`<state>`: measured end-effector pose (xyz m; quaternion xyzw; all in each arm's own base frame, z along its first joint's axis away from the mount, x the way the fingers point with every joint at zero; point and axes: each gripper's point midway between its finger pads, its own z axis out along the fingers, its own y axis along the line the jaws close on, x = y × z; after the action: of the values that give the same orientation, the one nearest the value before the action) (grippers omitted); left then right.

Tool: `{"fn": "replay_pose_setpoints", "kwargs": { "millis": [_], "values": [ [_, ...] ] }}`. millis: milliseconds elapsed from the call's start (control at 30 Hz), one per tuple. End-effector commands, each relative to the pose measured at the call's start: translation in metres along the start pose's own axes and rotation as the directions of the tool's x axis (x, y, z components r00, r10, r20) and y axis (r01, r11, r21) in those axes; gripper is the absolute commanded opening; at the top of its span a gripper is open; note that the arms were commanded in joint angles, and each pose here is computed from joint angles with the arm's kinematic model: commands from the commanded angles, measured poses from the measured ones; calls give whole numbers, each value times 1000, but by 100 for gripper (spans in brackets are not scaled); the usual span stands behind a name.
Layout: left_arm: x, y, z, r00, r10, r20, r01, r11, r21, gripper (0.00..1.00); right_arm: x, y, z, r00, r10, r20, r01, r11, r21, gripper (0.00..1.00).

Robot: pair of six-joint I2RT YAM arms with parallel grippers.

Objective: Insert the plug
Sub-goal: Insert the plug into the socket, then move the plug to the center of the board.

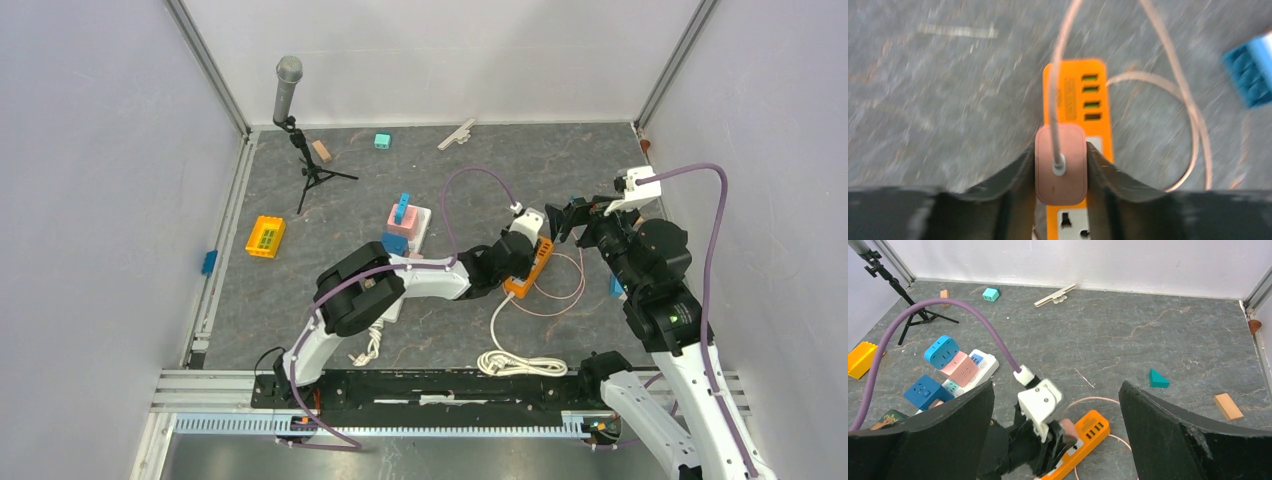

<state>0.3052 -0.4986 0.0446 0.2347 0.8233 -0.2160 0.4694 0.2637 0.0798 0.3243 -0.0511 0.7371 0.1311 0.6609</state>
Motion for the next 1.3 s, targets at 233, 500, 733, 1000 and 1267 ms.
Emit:
{"fn": "replay_pose_setpoints", "kwargs": {
  "millis": [233, 500, 733, 1000, 1267],
  "values": [
    [88, 98, -102, 841, 234, -488, -375, 902, -214, 100, -28, 3, -2, 997, 10, 83, -9, 1000, -12, 98],
    [-53, 78, -152, 943, 242, -227, -292, 929, -226, 100, -21, 7, 4, 997, 28, 68, -27, 999, -29, 98],
    [-127, 97, -197, 996, 77, -36, -83, 978, -194, 100, -8, 6, 10, 998, 55, 44, -54, 998, -26, 98],
    [-151, 159, -227, 970, -242, -29, 223, 930, -292, 100, 12, 3, 17, 999, 45, -20, -45, 999, -15, 98],
    [-158, 198, -219, 993, -114, -41, 95, 945, -314, 100, 16, 3, 33, 997, 59, -41, -59, 998, -4, 98]
  ]
}}
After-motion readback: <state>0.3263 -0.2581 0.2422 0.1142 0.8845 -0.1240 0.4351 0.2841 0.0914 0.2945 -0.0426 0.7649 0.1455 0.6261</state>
